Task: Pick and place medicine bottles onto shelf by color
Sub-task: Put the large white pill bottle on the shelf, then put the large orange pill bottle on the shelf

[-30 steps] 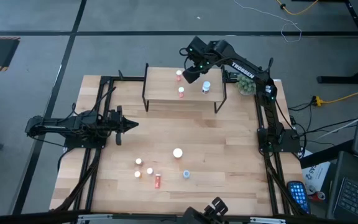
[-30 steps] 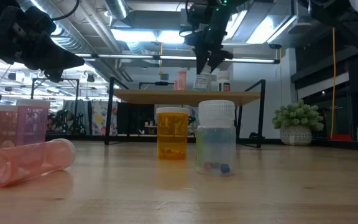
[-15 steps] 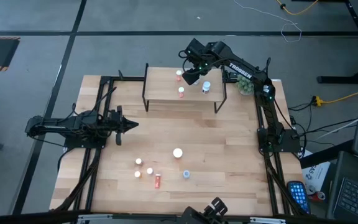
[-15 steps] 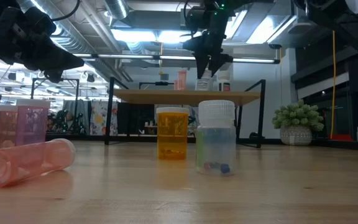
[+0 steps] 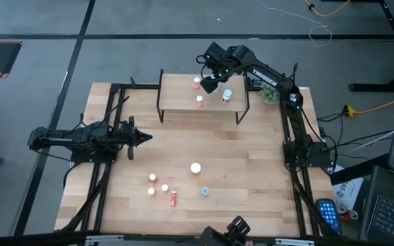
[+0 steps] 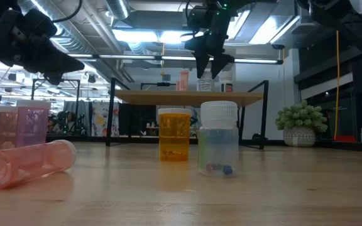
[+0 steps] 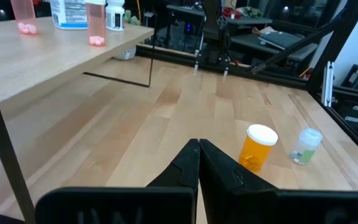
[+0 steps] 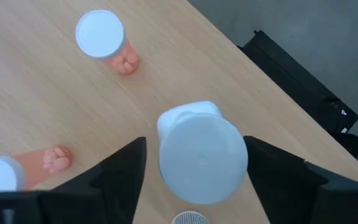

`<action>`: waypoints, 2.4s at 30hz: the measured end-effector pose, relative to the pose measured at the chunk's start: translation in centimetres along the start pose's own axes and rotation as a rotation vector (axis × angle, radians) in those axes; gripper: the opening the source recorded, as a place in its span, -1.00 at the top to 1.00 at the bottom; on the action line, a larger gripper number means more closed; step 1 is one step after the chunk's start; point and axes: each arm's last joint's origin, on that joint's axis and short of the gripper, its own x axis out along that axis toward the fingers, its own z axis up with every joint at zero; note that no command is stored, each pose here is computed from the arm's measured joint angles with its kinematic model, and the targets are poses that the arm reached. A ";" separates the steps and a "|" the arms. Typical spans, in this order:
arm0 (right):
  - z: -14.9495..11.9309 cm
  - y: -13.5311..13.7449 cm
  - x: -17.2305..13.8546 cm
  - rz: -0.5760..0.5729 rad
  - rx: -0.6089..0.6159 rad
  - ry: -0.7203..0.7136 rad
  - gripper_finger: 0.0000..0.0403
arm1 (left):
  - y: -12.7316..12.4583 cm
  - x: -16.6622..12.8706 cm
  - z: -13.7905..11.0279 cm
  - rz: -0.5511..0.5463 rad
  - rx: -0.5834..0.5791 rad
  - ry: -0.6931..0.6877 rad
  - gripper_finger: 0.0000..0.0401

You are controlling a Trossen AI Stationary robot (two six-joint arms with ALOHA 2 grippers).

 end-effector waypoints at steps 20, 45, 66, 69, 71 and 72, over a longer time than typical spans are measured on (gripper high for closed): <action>0.0 -0.6 -4.9 0.230 0.172 -0.082 -0.43 | 0.0 0.0 -0.1 0.001 0.001 0.006 1.00; -14.1 21.9 -10.9 0.375 -0.388 -0.129 -0.43 | 0.0 0.0 -0.1 0.001 0.001 0.008 1.00; -18.1 26.3 -8.4 0.249 -0.304 -0.104 -0.43 | 0.0 0.0 0.0 0.000 -0.001 -0.002 1.00; -18.2 26.6 -7.7 0.246 -0.327 -0.087 -0.43 | 0.0 0.0 0.1 -0.001 -0.001 -0.006 1.00; -18.1 26.4 -7.5 0.278 -0.367 -0.041 -0.43 | 0.0 0.0 0.1 -0.002 -0.002 -0.011 1.00; -17.9 26.4 -7.5 0.298 -0.374 -0.029 -0.43 | 0.0 0.0 0.1 -0.002 -0.002 -0.010 1.00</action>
